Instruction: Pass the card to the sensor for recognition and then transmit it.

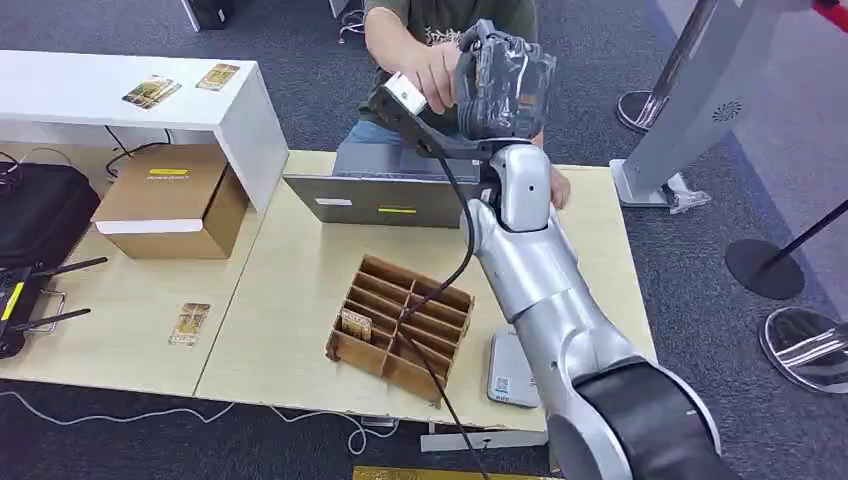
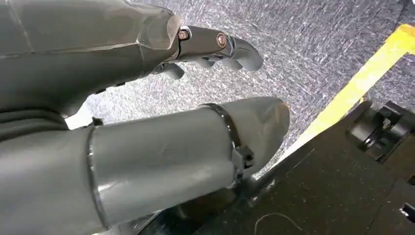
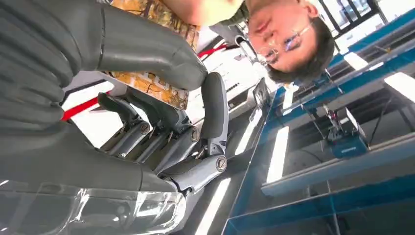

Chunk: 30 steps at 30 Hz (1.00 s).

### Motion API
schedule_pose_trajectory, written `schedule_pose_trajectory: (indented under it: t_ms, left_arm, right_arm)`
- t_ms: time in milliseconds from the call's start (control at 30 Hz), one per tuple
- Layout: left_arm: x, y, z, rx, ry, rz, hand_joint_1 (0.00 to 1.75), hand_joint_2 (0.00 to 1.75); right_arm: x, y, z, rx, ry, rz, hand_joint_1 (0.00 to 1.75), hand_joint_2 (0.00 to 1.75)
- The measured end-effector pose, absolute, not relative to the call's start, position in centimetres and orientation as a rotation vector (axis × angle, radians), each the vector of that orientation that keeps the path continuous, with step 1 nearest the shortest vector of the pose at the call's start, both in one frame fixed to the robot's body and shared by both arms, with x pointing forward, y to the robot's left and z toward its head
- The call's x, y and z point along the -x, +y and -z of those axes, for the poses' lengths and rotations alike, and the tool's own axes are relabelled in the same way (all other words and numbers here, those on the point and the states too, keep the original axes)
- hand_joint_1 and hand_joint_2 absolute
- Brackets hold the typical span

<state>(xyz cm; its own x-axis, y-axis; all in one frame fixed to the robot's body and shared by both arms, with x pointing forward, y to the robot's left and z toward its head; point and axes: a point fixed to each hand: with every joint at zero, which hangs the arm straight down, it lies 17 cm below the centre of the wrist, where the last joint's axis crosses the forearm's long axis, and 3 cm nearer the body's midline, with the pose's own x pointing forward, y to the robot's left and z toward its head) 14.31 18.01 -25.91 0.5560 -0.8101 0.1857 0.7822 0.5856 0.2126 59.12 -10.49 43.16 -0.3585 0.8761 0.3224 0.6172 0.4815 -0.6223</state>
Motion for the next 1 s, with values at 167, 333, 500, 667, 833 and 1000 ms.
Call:
schedule_pose_trajectory:
  t_ms: [167,333,500,667,833,1000]
  left_arm:
    - [-14.28,17.95,25.9,-0.107,-0.275,0.95,0.0,0.0]
    - [-14.28,17.93,25.9,-0.106,-0.275,0.951,0.0,0.0]
    - [-14.32,17.93,25.89,-0.106,-0.275,0.951,0.0,0.0]
    - [-14.32,17.93,25.89,-0.107,-0.276,0.953,0.0,0.0]
    - [-14.35,17.91,25.88,-0.106,-0.277,0.953,0.0,0.0]
    - [-14.37,17.92,25.88,-0.107,-0.278,0.952,0.0,0.0]
  right_arm:
    - [-59.38,-10.36,-42.53,1.234,-2.086,-0.559,1.75,1.75]
    - [-59.53,-10.25,-42.22,1.23,-2.08,-0.569,1.75,1.75]
    - [-59.71,-10.26,-42.14,1.227,-2.072,-0.57,0.0,1.75]
    - [-59.7,-10.15,-42.15,1.226,-2.074,-0.574,0.0,1.75]
    - [-59.67,-10.07,-42.19,1.229,-2.076,-0.577,0.0,1.75]
    - [-59.65,-10.04,-42.21,1.23,-2.078,-0.579,0.0,1.75]
